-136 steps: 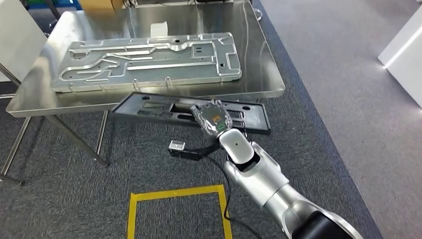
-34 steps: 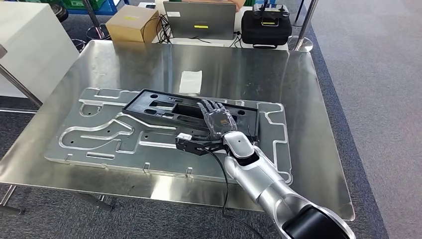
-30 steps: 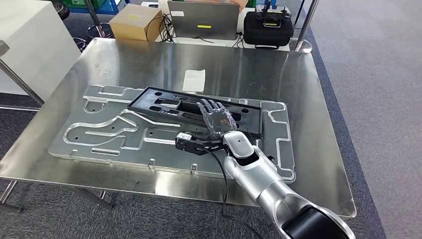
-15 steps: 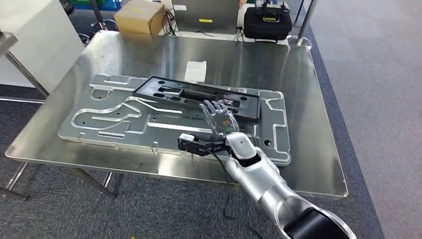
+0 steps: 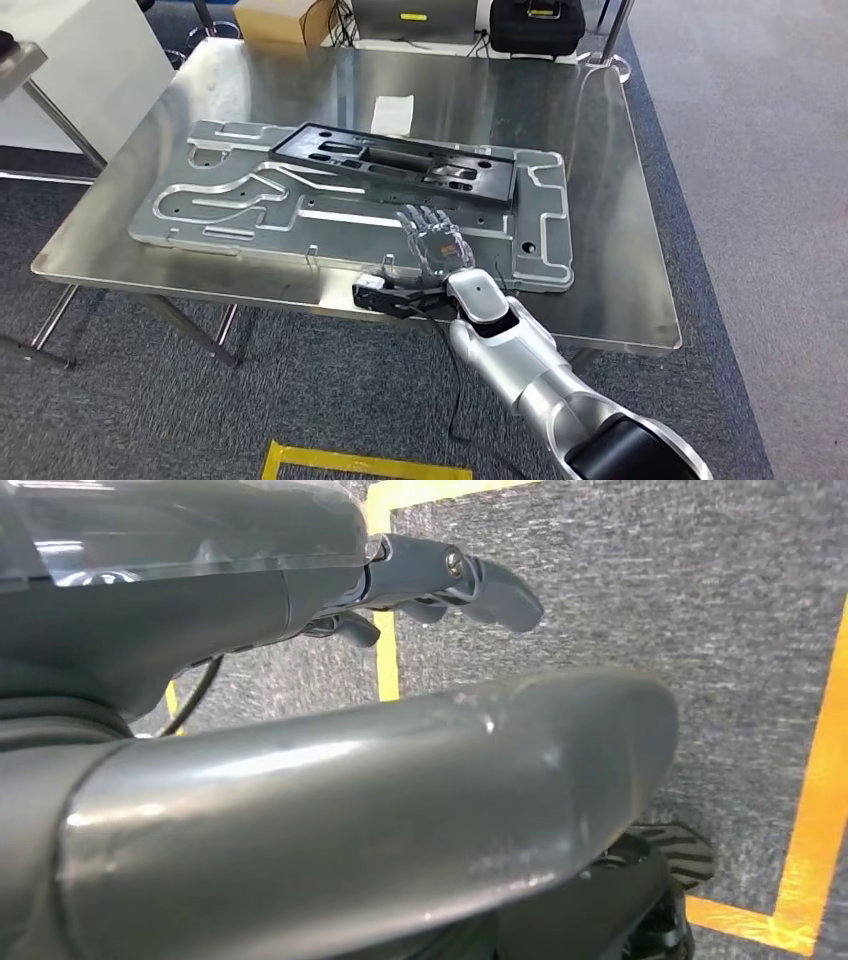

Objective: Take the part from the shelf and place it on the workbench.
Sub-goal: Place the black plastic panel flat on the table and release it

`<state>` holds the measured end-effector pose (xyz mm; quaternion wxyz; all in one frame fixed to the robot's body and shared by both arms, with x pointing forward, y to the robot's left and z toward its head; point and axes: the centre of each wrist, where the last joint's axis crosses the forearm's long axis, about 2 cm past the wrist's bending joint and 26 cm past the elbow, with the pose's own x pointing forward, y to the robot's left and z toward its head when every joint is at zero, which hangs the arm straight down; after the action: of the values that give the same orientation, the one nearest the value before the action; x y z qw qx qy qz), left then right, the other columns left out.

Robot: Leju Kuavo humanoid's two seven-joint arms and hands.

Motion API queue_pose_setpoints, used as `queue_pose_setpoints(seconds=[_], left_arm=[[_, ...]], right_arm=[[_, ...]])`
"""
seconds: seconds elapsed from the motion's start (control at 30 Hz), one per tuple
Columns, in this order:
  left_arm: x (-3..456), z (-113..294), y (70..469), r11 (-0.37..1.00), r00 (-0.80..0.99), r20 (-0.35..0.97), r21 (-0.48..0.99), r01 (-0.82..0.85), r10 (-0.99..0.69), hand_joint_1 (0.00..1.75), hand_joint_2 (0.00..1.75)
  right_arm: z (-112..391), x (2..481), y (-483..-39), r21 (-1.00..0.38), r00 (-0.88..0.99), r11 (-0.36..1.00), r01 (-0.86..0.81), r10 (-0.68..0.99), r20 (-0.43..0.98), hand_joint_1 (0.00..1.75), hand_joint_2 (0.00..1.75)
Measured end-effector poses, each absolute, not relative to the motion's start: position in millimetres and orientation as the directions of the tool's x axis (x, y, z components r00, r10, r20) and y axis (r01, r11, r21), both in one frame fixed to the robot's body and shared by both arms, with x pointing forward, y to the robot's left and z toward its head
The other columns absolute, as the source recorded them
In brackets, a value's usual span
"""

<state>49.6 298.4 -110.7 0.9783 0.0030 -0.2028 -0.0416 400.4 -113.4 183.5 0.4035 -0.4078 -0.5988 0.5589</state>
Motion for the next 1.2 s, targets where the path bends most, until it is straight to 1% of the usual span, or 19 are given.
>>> queue_pose_setpoints(seconds=[0.57,1.2], left_arm=[[50.1,-110.7,296.2,0.998,0.916,0.395,0.014,0.069,-0.069,0.0,0.0],[53.0,-110.3,296.9,0.998,0.914,0.4,0.013,0.067,-0.066,0.0,0.0]], right_arm=[[178.6,398.8,-113.3,-0.999,-0.348,0.01,0.039,0.937,-0.004,0.0,0.0],[176.2,399.0,-115.9,-0.999,-0.345,0.003,0.042,0.939,-0.011,0.0,0.0]])
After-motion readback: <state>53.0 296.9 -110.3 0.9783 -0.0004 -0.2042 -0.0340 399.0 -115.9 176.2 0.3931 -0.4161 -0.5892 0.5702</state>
